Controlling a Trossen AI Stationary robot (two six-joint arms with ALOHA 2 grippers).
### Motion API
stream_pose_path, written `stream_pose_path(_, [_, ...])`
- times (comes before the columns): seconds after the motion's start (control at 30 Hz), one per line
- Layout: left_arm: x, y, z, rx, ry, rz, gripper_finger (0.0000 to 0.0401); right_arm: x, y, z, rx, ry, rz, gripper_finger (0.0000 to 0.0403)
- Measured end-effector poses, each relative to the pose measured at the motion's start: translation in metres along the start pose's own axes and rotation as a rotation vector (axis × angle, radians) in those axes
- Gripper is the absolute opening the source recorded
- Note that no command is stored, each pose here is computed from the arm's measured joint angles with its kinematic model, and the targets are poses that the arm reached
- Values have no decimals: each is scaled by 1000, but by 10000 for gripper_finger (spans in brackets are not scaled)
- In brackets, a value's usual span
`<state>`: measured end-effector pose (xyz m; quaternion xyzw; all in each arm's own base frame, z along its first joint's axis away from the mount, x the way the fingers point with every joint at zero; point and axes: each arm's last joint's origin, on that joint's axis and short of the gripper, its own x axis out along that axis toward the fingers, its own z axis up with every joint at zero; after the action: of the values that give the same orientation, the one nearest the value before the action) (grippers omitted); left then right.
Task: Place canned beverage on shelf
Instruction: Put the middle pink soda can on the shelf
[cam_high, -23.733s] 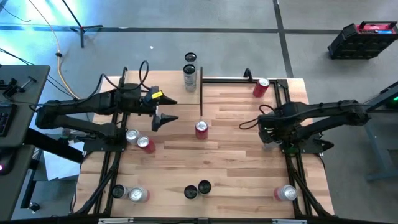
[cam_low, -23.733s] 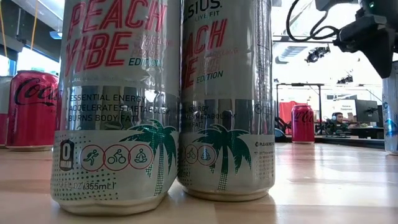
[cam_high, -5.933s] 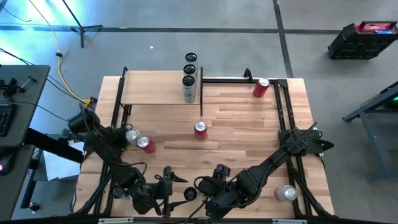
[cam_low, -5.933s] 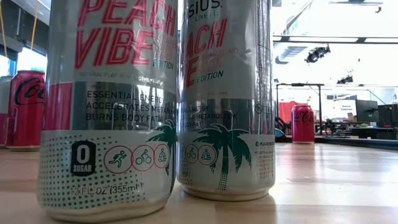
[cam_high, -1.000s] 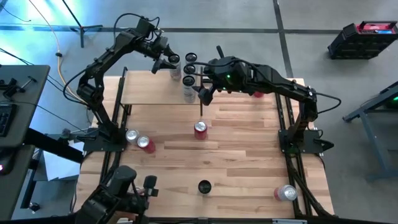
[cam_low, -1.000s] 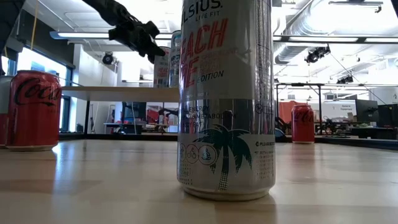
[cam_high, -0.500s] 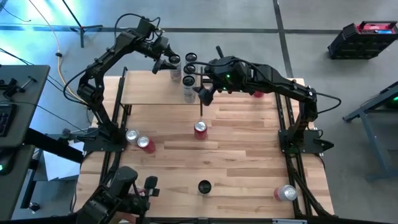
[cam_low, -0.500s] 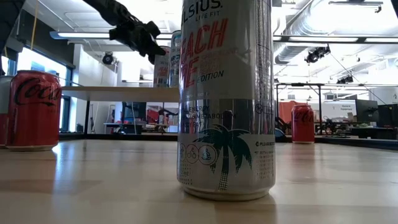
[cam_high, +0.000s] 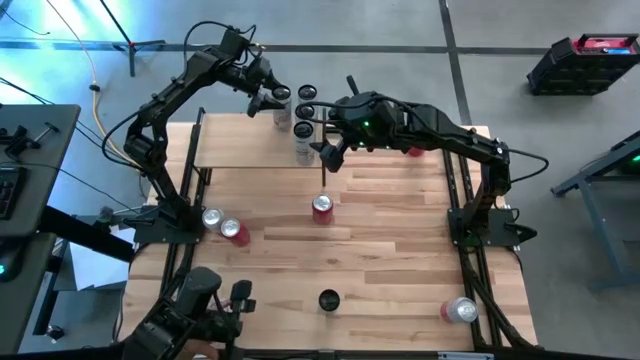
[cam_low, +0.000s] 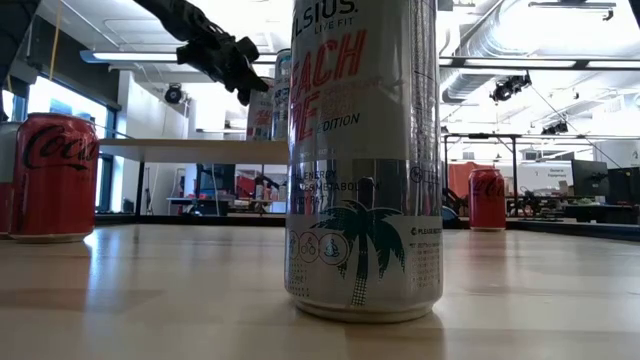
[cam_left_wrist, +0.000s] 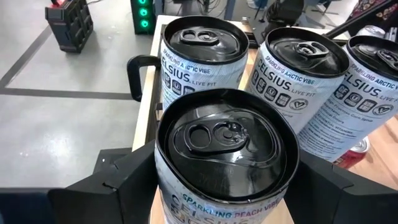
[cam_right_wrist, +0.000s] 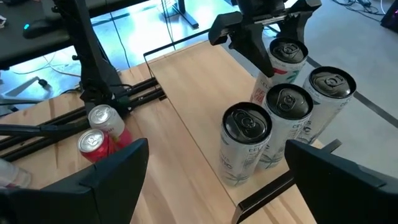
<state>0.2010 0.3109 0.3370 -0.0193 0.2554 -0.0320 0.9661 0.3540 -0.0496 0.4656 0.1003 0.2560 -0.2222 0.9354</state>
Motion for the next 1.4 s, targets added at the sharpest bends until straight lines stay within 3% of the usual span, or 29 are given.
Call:
stream_pose_path(0.23, [0,0,0,-21,1,1,277,0,0,0,-1,2,-2,362])
stream_pose_path(0.53, [0,0,0,-27,1,0,326,6,1,-3,-76,24,-10,362])
stream_pose_path(0.93, [-11,-10,10,18,-16,21,333,53,0,-2,-253,15,93,362])
stream_pose_path(1.13, [-21,-20,19,33,-33,36,333,82,-18,-8,-245,88,119,362])
stream_pose_path(1.4, [-38,-37,32,52,-63,63,333,92,-19,-7,-252,74,177,362])
